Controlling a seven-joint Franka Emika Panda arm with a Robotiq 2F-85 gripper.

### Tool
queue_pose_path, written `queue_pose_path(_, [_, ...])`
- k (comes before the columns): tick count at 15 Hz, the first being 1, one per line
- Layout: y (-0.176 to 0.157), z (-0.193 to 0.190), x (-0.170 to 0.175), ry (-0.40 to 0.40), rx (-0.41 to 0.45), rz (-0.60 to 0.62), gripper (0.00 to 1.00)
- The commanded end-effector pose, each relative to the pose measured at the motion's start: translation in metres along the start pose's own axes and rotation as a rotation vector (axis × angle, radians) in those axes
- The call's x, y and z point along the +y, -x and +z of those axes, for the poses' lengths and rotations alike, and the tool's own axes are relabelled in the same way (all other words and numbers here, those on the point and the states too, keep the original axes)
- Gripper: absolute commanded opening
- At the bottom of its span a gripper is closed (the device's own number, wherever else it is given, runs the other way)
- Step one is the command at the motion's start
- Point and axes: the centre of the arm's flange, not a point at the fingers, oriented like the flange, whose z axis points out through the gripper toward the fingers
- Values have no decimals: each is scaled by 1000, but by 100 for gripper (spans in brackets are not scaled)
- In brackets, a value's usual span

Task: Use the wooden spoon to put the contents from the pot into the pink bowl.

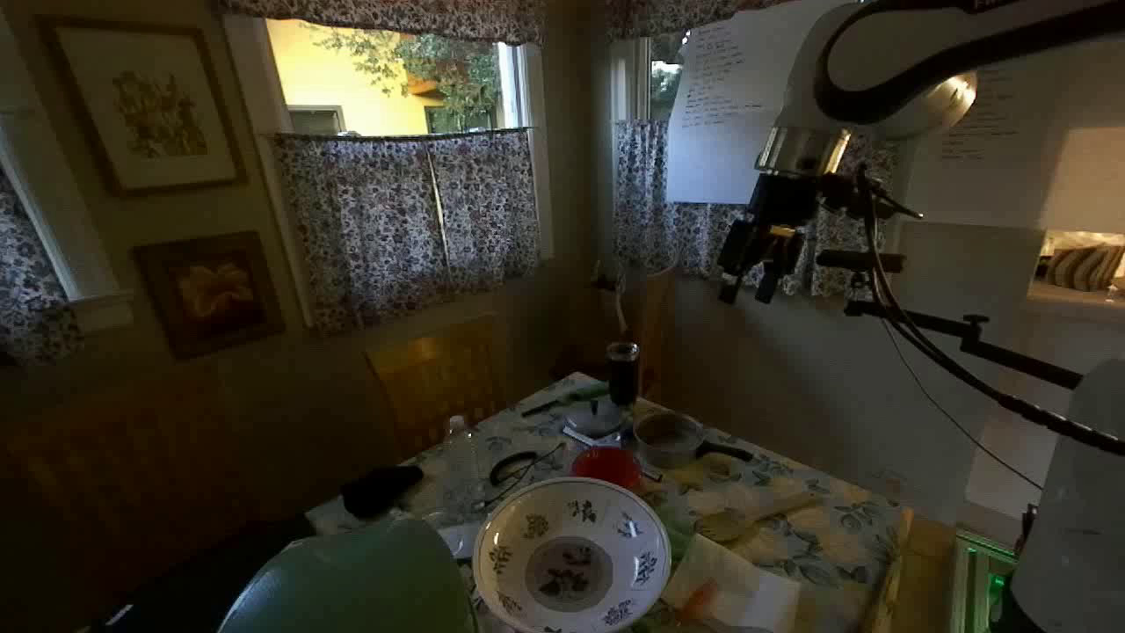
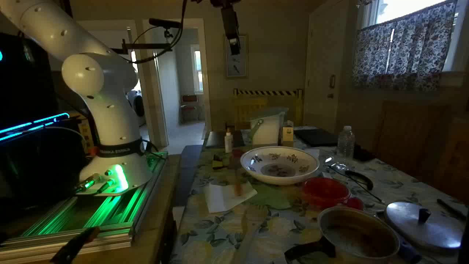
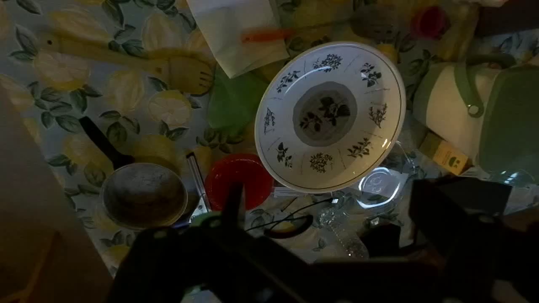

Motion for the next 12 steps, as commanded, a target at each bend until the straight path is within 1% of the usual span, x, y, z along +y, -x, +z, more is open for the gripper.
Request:
queue_pose_path(1, [0, 0, 0, 0, 0, 0, 100])
queue_pose_path(9, [0, 0, 0, 0, 0, 0, 100])
queue_pose_path(10, [1, 3, 0, 13, 5, -51, 100])
queue_pose_path(11, [6, 7, 4, -6, -30, -133, 100])
queue_pose_path(12, [9, 12, 9, -8, -52, -194, 100])
